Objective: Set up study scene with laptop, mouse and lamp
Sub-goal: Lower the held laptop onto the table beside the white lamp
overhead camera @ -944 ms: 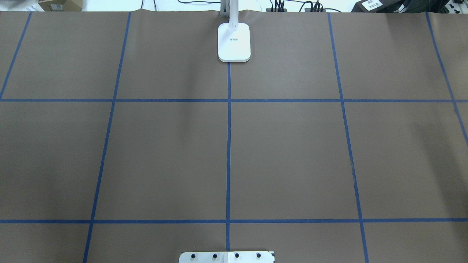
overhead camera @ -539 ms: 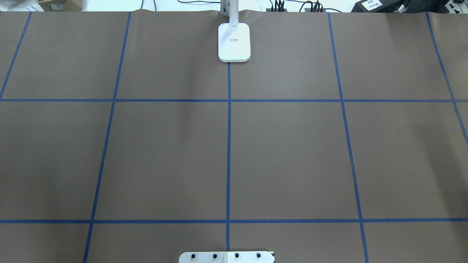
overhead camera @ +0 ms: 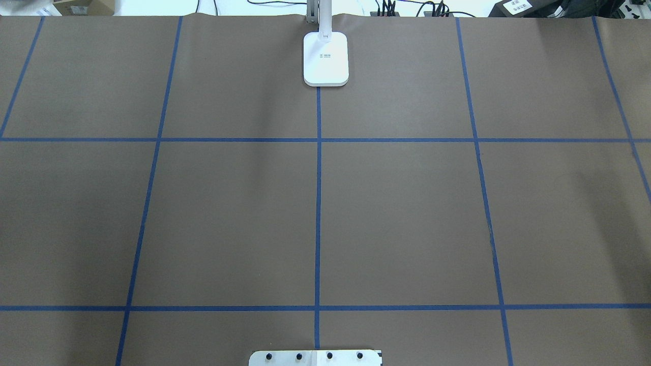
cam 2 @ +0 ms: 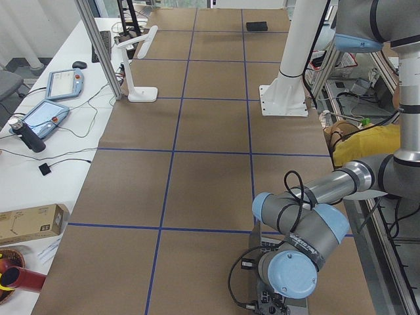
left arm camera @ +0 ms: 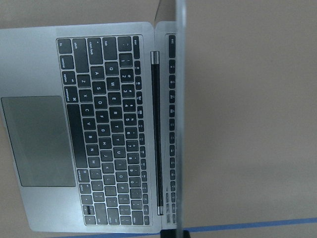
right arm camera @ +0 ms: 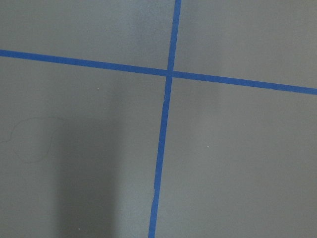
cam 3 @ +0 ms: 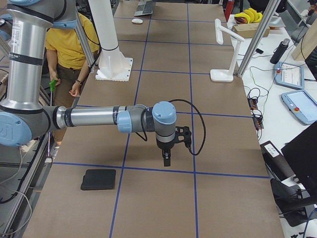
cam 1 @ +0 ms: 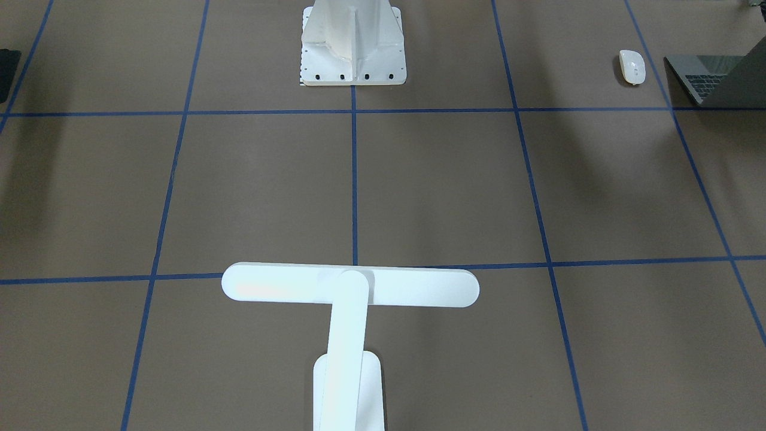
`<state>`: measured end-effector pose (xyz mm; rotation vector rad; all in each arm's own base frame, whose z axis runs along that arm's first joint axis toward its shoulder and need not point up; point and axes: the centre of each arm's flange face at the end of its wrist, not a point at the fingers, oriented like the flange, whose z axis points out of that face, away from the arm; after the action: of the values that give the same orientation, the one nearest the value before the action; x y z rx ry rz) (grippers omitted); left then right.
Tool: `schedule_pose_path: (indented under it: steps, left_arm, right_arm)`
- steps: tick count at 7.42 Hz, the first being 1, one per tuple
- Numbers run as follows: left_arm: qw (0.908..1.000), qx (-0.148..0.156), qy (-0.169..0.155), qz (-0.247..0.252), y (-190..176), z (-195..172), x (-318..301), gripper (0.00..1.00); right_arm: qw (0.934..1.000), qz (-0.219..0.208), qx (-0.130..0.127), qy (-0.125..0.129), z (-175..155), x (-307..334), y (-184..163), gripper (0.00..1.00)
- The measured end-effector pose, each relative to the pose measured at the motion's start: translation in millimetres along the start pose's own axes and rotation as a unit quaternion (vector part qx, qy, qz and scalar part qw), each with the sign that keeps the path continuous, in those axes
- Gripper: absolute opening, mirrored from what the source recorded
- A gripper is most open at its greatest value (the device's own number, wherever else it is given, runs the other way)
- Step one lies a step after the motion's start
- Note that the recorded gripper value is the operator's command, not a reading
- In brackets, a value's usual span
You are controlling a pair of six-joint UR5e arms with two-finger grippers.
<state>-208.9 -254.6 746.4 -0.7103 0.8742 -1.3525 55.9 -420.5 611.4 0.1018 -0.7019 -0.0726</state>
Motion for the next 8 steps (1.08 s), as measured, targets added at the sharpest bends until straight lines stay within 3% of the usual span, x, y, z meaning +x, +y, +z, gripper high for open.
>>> schedule_pose_path:
  steps: [3,8]
  left_arm:
    - [0.9991,0.001,0.036,0.023,51.3,-43.5,107.7,0.00]
    - [0.9955,-0.029,0.048,0.077,262.7,-69.5,303.4,0.00]
  right_arm:
    - [1.0000,0.001,0.000,0.000,0.3,0.2,0.1,1.00]
    - [1.0000,0.003,-0.004,-0.001,3.8,2.8,0.9,1.00]
